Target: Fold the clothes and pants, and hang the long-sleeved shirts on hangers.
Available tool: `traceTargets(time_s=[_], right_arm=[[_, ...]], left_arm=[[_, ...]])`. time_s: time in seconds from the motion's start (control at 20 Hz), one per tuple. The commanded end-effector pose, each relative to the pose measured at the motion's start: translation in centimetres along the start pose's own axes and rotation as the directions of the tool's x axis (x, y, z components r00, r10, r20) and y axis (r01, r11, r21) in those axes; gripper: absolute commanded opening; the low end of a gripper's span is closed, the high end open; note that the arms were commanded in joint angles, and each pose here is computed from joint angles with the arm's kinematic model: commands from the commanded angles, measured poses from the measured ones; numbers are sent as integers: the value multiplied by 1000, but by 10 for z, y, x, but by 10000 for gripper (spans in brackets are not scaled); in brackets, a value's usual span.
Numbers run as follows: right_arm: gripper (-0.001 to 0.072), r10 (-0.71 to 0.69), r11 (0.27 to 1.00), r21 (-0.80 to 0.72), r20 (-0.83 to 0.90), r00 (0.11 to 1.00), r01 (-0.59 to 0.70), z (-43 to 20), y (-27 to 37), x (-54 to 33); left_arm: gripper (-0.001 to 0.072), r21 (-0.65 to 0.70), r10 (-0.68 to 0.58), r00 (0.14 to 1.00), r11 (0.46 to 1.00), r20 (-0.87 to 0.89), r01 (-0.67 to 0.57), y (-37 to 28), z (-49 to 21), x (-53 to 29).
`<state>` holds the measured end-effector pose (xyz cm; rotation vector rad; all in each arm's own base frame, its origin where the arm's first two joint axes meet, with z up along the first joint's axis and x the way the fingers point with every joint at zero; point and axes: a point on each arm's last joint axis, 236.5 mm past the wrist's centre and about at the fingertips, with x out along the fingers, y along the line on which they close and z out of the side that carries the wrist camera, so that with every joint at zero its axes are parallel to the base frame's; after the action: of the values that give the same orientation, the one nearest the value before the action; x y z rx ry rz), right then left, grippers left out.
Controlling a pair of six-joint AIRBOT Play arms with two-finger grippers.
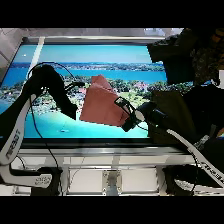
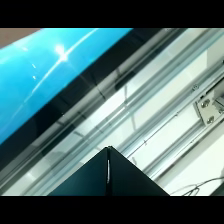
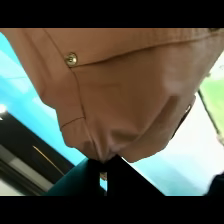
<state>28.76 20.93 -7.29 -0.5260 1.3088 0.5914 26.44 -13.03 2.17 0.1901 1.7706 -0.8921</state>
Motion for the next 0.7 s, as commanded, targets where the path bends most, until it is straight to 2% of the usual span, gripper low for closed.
traceTargets(time_s=[0.0,0.05,0.15,0.2,0.25,0.35,0.45,0.55,0.65], right_arm=[[27,-51,998,35,-3,999,51,-3,-31,-1],[27,-56,997,59,-1,998,56,-3,-41,-3],[27,-63,995,82,-2,998,63,-3,-53,-8],[27,-64,995,78,-1,998,64,-2,-55,-10],[27,-62,995,77,7,998,61,1,-55,-12],[27,-56,995,83,18,998,54,5,-54,-14],[27,-47,995,88,22,999,45,6,-52,-15],[27,-40,995,93,23,999,38,7,-50,-15],[27,-36,995,94,18,999,35,5,-49,-15]], left_arm=[[20,103,94,980,988,176,-113,-15,-2,-9],[20,186,143,950,962,278,-199,-17,9,-17],[36,328,203,889,877,410,-351,-19,24,-24],[151,380,240,874,828,423,-412,-14,26,-21],[234,398,294,866,796,404,-456,-2,24,-16],[349,424,418,846,735,332,-529,28,18,-4],[349,499,483,840,679,248,-538,47,13,11],[319,569,478,851,647,215,-507,50,20,29],[304,635,479,846,583,235,-507,50,39,42]])
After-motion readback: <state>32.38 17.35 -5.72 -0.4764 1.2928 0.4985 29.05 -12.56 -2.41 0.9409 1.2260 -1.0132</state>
